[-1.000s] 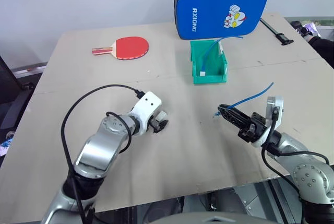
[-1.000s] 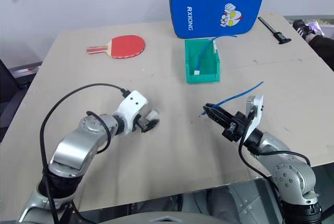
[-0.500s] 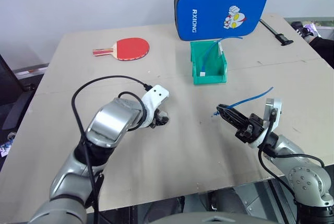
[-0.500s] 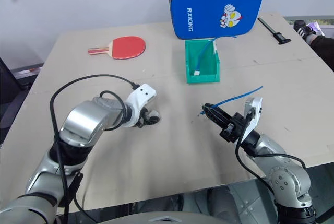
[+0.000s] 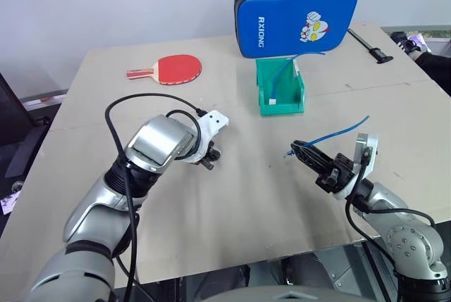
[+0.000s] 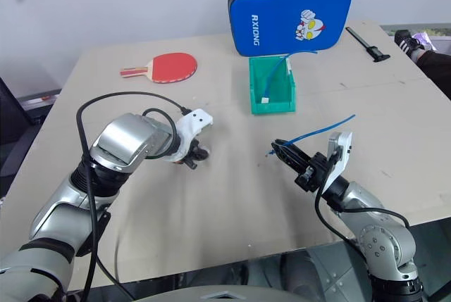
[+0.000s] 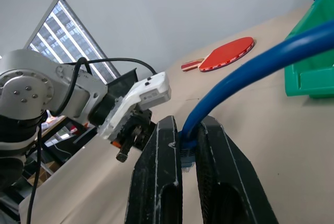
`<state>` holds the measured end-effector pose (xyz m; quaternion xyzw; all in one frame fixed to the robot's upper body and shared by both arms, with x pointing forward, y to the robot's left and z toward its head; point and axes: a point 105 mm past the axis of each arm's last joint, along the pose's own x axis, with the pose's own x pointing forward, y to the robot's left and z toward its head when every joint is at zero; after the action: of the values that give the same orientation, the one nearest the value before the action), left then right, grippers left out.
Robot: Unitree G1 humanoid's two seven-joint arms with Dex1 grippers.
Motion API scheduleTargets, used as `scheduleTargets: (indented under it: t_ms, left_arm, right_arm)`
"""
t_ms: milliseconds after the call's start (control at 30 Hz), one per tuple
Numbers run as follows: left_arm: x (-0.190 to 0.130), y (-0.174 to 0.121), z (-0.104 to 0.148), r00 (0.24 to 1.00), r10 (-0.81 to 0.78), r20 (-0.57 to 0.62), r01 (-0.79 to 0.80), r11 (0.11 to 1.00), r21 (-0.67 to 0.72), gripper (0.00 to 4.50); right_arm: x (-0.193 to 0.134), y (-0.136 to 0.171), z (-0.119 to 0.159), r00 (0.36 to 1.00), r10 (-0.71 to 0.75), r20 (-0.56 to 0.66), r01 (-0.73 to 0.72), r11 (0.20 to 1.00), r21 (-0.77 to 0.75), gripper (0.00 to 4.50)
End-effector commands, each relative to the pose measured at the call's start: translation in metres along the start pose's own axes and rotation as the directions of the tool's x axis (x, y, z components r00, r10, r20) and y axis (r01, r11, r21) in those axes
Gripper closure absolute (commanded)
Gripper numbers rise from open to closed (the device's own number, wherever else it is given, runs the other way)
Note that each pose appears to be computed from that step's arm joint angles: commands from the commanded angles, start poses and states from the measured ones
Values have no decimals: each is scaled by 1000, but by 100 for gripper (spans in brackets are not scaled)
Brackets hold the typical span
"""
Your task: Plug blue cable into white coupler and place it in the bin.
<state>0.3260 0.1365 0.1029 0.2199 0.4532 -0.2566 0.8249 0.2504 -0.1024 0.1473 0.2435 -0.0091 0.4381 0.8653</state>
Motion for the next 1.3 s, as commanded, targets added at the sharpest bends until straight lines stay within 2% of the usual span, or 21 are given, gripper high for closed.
scheduleTargets:
  t_ms: [33, 167, 233, 300, 333, 367, 400, 433, 467, 533, 600, 667, 767, 867, 1033, 1300]
  left_arm:
    - [16, -13, -7, 998, -55, -9, 55, 998, -34, 401]
    - [14, -9, 17, 980, -41, 196, 51, 998, -45, 401]
    - [9, -13, 30, 941, -65, 332, 81, 996, -34, 401]
    - [1, -23, 42, 866, -119, 485, 127, 992, 16, 401]
    - [-8, -29, 51, 796, -156, 585, 146, 987, 65, 401]
    - [-19, -42, 57, 688, -223, 690, 191, 974, 124, 401]
    - [-27, -50, 59, 607, -260, 751, 211, 964, 162, 401]
    - [-41, -63, 62, 447, -312, 839, 264, 941, 209, 401]
    - [-45, -71, 58, 356, -335, 873, 286, 928, 239, 401]
    - [-49, -81, 57, 234, -370, 899, 274, 912, 304, 401]
    - [-48, -83, 59, 173, -373, 912, 243, 913, 327, 401]
    - [-46, -77, 65, 116, -325, 938, 230, 928, 293, 401]
    - [-51, -81, 65, -1, -364, 931, 192, 914, 358, 401]
    - [-55, -80, 64, -77, -363, 929, 190, 909, 371, 401]
    - [-58, -84, 57, -127, -396, 910, 200, 888, 414, 401]
    - [-59, -92, 44, -126, -515, 848, 190, 827, 530, 401]
  right_arm:
    - [3, 7, 11, 999, 34, 37, -33, 999, -37, 450]
    - [3, 6, 13, 999, 38, 39, -36, 998, -43, 450]
    - [5, 7, 16, 998, 44, 43, -42, 998, -50, 450]
    - [7, 8, 20, 997, 56, 51, -53, 997, -58, 450]
    - [8, 8, 22, 997, 62, 56, -59, 996, -61, 450]
    - [11, 11, 28, 995, 83, 62, -78, 994, -73, 450]
    - [13, 12, 32, 993, 97, 67, -92, 993, -81, 450]
    - [17, 14, 37, 990, 121, 66, -114, 989, -99, 450]
    - [21, 16, 43, 988, 143, 60, -135, 984, -119, 450]
    - [29, 18, 51, 984, 172, 48, -163, 975, -154, 450]
    - [35, 20, 61, 979, 197, 43, -187, 966, -178, 450]
    - [40, 24, 71, 973, 229, 31, -218, 954, -207, 450]
    - [41, 25, 80, 967, 256, -14, -251, 936, -246, 450]
    - [40, 22, 86, 963, 263, -54, -267, 924, -275, 450]
    - [39, 23, 93, 949, 286, -135, -315, 888, -336, 450]
    - [44, 27, 93, 888, 335, -316, -451, 770, -451, 450]
